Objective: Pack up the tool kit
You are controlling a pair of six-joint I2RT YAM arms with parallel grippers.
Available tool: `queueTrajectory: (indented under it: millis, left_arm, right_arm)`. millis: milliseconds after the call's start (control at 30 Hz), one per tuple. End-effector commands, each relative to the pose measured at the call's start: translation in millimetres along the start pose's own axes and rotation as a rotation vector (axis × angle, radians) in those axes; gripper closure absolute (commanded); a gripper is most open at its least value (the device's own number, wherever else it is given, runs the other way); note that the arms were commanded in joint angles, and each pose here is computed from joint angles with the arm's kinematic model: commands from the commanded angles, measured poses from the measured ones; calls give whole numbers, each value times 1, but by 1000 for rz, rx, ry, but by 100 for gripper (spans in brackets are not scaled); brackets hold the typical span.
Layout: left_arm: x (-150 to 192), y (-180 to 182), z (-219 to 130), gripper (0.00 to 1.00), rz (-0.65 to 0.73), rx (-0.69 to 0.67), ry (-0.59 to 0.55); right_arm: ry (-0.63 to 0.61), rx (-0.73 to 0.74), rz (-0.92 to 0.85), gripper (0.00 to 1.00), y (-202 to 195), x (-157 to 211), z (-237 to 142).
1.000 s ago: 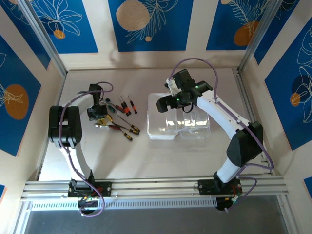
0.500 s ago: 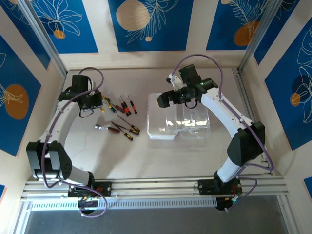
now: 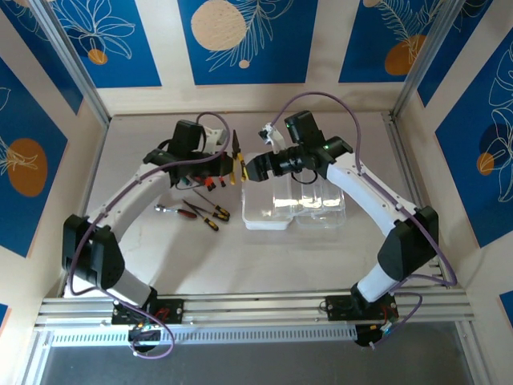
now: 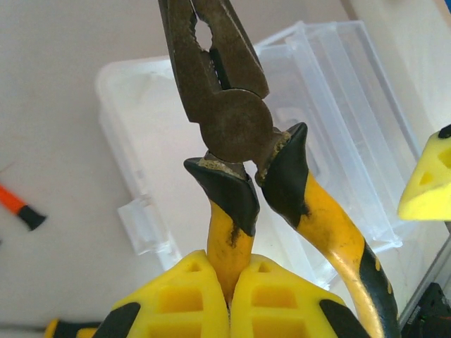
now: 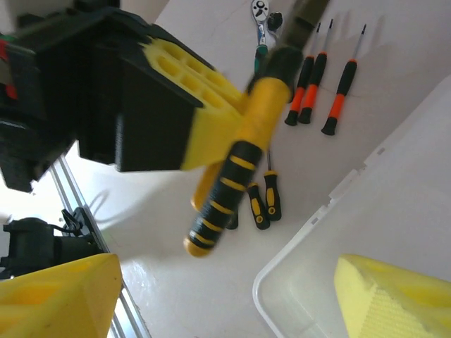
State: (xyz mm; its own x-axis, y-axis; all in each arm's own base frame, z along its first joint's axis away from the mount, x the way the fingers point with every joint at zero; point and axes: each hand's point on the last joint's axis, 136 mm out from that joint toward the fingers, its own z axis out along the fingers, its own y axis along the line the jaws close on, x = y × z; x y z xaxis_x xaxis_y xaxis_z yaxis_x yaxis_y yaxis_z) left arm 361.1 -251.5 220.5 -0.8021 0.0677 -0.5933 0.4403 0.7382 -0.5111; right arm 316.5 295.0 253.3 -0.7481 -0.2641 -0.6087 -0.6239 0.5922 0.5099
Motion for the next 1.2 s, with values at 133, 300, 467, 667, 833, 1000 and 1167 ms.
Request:
queueTrajectory:
  millis: [133, 300, 467, 667, 833, 1000, 1167]
  left_arm:
    - [-15, -35, 8, 100, 53, 98, -40]
    - [-14, -42, 9, 100, 53, 122, -43]
    - [-12, -47, 12, 100, 47, 150, -35]
    - [-6, -54, 16, 100, 48, 196, -16]
    - [-2, -58, 19, 100, 56, 212, -1]
    - [-3, -61, 20, 100, 60, 224, 0]
    - [-2, -59, 19, 92, 69, 209, 5]
  right_arm:
    - [-21, 0, 35, 29, 0, 3, -3]
    - [-13, 33, 54, 42, -10, 6, 4]
    - [-17, 36, 83, 55, -21, 5, 8]
    - [-23, 34, 93, 63, -26, 5, 9]
    - [-13, 21, 113, 63, -29, 8, 14]
    - [-14, 20, 115, 72, -30, 6, 15]
    - [-17, 36, 122, 100, -33, 7, 8]
